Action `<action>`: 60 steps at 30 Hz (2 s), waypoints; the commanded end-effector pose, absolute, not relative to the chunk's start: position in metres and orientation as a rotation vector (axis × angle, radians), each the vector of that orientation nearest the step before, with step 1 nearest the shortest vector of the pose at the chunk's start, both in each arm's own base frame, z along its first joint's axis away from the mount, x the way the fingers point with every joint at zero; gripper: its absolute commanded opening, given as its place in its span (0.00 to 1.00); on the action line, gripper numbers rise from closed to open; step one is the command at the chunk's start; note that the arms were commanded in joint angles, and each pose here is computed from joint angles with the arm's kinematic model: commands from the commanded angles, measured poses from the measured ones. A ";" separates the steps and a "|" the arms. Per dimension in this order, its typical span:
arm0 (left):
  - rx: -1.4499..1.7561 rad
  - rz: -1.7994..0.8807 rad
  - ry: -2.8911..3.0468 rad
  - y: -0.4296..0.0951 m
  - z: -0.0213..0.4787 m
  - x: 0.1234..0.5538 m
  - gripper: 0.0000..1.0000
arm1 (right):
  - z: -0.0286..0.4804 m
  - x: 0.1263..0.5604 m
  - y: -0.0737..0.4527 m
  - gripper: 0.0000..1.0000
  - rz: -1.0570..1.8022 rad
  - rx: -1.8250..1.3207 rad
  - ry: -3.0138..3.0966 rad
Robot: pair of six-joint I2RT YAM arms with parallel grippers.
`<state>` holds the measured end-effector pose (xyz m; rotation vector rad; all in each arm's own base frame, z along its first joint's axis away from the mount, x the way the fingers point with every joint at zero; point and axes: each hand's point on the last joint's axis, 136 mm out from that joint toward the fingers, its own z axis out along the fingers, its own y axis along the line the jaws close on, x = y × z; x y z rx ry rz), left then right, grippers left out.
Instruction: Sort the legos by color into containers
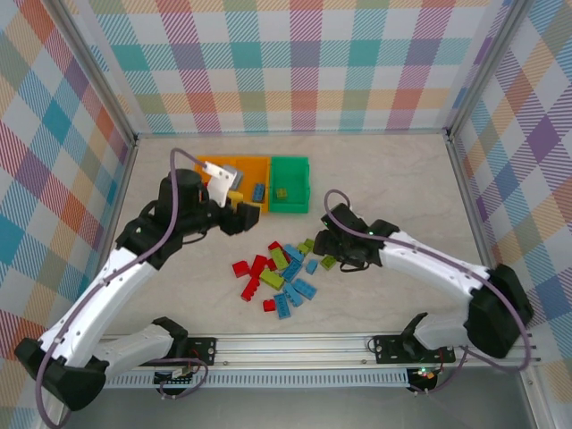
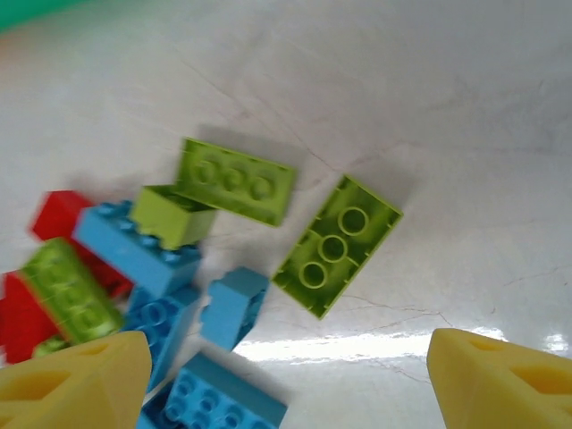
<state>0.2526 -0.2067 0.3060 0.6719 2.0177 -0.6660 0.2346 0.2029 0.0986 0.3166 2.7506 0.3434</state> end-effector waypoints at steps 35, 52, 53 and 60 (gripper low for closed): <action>1.336 -0.341 1.539 -0.200 0.212 0.186 1.00 | 0.171 0.308 0.287 0.30 0.694 -0.209 2.542; 1.221 -0.284 1.648 -0.191 0.203 0.203 1.00 | 0.125 0.447 0.323 0.42 0.370 -0.267 2.593; 1.220 -0.283 1.653 -0.190 0.202 0.203 1.00 | 0.126 0.449 0.325 0.45 0.369 -0.271 2.594; 1.199 -0.225 1.664 -0.185 0.199 0.211 1.00 | 0.146 0.445 0.326 0.51 0.386 -0.307 2.590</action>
